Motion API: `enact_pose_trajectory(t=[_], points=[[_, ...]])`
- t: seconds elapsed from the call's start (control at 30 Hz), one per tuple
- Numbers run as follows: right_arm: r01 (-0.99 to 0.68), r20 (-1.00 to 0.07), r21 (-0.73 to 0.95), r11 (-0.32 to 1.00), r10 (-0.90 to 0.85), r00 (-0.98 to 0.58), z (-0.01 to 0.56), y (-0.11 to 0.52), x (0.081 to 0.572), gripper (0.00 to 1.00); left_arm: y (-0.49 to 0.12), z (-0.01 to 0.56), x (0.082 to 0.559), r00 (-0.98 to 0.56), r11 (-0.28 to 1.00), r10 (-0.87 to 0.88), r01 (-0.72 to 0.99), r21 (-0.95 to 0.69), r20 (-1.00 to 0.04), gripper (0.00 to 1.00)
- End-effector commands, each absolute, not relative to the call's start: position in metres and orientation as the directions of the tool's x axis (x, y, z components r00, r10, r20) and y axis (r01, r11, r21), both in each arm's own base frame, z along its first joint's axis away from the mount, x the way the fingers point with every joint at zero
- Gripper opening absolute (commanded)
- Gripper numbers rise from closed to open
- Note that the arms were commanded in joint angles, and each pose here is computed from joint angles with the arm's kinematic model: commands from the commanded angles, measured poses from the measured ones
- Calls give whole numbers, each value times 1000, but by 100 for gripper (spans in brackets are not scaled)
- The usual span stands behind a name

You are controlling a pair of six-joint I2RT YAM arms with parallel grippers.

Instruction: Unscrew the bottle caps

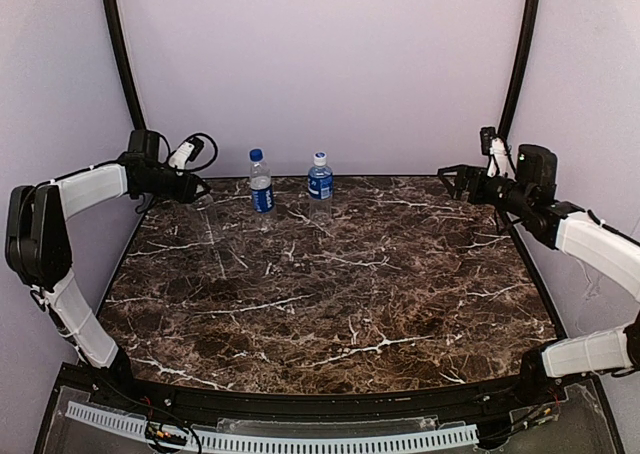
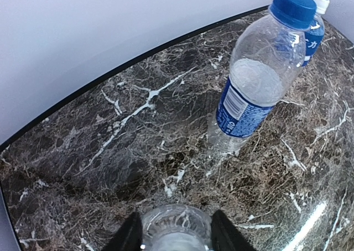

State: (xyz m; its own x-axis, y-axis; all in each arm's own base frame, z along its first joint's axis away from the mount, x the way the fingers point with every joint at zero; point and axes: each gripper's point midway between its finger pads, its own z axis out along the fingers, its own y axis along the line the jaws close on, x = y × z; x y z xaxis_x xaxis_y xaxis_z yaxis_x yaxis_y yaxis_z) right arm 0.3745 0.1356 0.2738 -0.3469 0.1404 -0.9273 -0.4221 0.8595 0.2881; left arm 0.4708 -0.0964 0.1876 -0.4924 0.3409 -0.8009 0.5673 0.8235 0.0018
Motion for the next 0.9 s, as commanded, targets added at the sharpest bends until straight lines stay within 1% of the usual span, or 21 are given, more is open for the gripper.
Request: enact_pose_trajectory(t=[0.0,0.03,0.07,0.13,0.23,0.33,0.43,0.5,0.57,0.63,0.67,0.7,0.73,0.77,0.8,0.83,0.87], points=[[-434,-941,269,860,139,-309,290,138,378,99,-97,193,470,-490,816,346,578,0,-800,29],[-436,-941,269,859,140,-307,292,138,378,99,-98,195,470,-490,816,341,579,-6,-802,23],[-436,-942,270,858,141,-304,293,138,378,99,-98,196,468,-493,815,339,579,-11,-801,11],[-440,-944,268,857,141,-300,297,138,377,99,-100,200,464,-496,811,338,584,-20,-800,2],[-447,-947,263,855,140,-289,303,138,373,99,-107,211,442,-474,769,365,639,-28,-802,1],[-474,-949,265,840,139,-283,308,142,368,99,-125,232,409,-431,684,399,727,-50,-809,1],[-519,-951,265,813,133,-279,312,151,363,99,-168,242,362,-379,530,458,842,-95,-804,1],[-552,-953,264,791,126,-274,314,161,360,99,-196,243,345,-382,465,471,873,-144,-795,1],[-589,-956,259,765,117,-269,317,173,358,99,-224,236,337,-384,431,508,888,-158,-771,1],[-626,-959,252,738,102,-266,320,187,355,99,-256,228,326,-360,387,576,911,-144,-734,1],[-641,-959,247,727,91,-267,321,193,353,99,-281,229,320,-328,345,606,929,-132,-725,1],[-659,-962,240,713,81,-262,325,200,350,99,-291,228,314,-322,325,623,936,-138,-713,1],[-678,-963,230,699,64,-260,327,207,346,99,-314,235,308,-290,288,634,949,-130,-717,1],[-694,-966,215,687,47,-253,329,214,342,99,-322,232,305,-292,277,646,951,-141,-705,1],[-706,-967,203,679,28,-252,330,218,338,98,-336,244,297,-264,249,650,960,-129,-713,1],[-717,-970,187,671,13,-241,333,222,334,99,-344,257,298,-242,238,644,965,-109,-725,1],[-727,-973,177,664,7,-230,335,224,330,99,-346,257,292,-235,229,666,968,-106,-708,1]])
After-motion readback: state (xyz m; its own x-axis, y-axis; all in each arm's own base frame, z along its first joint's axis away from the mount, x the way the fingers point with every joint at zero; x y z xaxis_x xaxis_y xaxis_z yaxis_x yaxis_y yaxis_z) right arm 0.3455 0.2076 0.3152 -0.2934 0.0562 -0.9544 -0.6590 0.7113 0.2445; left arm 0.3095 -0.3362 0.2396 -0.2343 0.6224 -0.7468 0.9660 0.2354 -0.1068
